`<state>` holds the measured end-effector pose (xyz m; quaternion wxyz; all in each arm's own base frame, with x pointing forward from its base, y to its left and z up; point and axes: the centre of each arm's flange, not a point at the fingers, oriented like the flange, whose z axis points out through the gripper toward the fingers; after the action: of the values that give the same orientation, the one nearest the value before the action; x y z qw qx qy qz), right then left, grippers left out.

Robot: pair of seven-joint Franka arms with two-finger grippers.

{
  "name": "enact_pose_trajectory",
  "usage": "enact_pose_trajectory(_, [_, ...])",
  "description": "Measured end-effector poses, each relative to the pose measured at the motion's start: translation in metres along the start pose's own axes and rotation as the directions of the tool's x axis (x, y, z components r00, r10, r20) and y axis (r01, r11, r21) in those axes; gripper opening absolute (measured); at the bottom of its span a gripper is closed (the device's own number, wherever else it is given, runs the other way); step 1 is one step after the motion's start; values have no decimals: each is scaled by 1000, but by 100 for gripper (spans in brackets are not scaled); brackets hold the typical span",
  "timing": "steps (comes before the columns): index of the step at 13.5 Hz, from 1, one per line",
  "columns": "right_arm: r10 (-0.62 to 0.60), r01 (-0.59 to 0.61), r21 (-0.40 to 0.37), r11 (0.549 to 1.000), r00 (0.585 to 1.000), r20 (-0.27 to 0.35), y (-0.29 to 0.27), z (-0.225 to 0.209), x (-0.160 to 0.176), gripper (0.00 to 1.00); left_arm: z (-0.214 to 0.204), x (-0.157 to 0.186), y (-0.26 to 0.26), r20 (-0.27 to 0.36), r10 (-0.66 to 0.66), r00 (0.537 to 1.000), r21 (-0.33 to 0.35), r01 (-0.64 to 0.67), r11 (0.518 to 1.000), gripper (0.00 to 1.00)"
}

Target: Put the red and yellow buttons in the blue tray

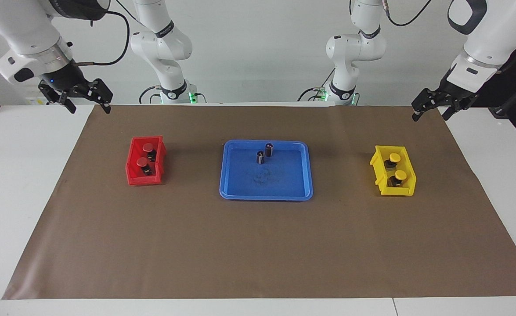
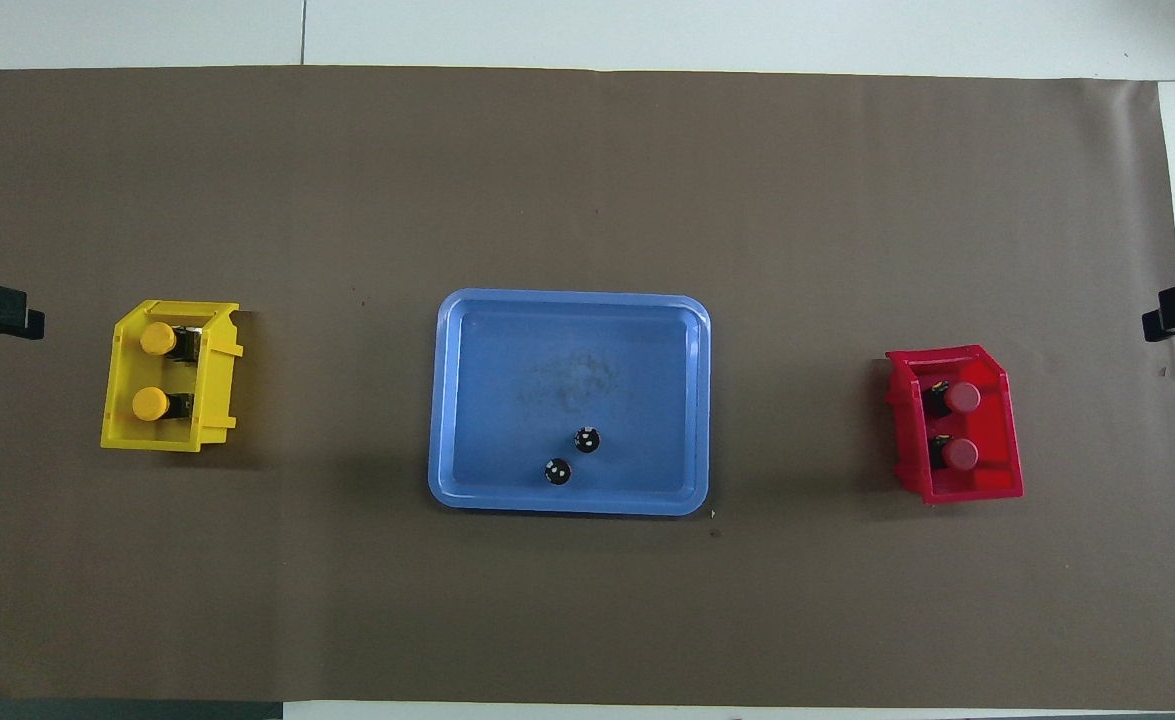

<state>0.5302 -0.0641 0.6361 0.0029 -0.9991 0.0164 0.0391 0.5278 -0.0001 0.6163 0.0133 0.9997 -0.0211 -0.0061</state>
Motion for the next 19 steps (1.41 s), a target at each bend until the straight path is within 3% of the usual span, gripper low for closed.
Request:
enact_pose_trajectory(13, [-8,8,0,1000,1000,12,-4,12,2,100,1,-2,2,16,3,1000,0,-3,1000,100])
enact_pose_trajectory(18, [-30,30,-5,1000,999,-26,-15,67,5,100,1,-2,1,16,1,1000,-1,-1,1000,100])
enact_pose_trajectory(19, [-38,38,-6,999,999,-29,-20,81,8,96,1,-2,1,16,1,1000,-1,-1,1000,100])
